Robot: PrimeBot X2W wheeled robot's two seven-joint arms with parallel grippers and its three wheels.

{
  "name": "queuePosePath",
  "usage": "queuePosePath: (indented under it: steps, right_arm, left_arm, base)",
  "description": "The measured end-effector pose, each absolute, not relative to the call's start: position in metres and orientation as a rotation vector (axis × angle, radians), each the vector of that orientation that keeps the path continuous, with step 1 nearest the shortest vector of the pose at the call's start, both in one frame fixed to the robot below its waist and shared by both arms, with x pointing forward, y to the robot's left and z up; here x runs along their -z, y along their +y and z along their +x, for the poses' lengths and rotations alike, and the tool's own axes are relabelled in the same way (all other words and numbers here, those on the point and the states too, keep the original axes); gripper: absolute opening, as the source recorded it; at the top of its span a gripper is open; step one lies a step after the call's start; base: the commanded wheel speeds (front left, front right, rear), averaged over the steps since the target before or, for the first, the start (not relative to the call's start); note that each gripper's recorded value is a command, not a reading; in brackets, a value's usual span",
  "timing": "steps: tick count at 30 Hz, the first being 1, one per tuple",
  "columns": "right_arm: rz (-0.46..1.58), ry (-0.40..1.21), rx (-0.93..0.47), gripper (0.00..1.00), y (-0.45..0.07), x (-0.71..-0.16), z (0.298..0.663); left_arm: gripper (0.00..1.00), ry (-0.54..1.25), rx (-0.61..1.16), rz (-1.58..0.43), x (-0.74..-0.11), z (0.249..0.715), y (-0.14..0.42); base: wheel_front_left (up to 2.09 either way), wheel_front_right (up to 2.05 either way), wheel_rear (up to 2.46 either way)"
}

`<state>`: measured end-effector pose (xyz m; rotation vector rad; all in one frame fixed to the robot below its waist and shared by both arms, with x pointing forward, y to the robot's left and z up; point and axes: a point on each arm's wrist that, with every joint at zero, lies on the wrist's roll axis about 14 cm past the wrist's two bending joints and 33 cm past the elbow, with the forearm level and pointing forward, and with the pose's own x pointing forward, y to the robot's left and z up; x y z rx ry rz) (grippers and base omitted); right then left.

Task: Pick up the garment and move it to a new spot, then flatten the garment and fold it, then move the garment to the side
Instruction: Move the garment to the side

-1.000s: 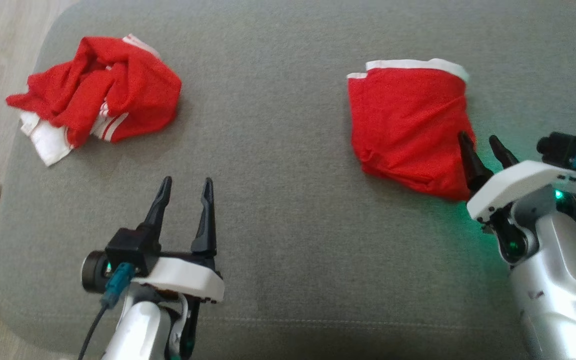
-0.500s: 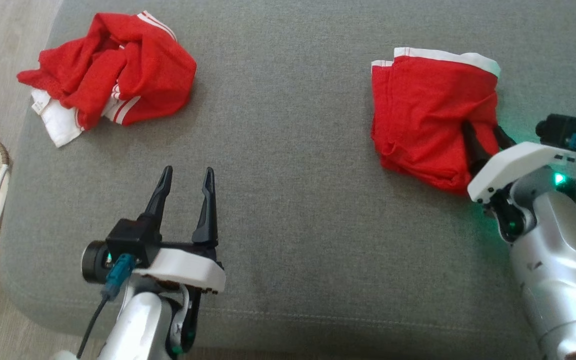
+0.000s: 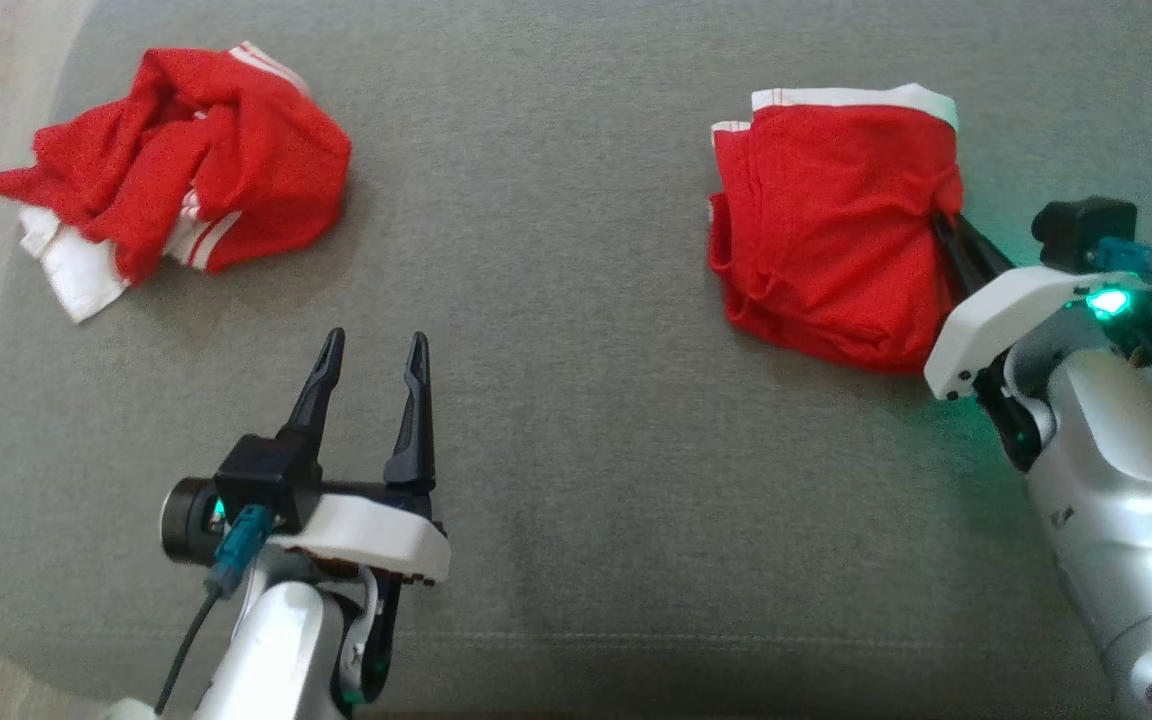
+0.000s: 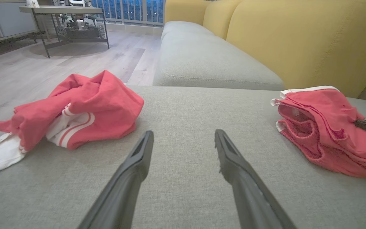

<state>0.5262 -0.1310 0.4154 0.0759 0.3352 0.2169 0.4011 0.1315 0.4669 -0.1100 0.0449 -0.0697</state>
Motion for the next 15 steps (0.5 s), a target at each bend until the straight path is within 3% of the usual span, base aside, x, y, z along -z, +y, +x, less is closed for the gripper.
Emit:
queuePosePath:
  steps: [15]
  right_arm:
    - [-0.282,0.284,-0.148,0.0,-0.229,-0.441,0.549]
  left_arm:
    - [1.0,0.036,0.248,-0.1,-0.457,0.444,0.077]
  base:
    - [0.0,0.0,0.0]
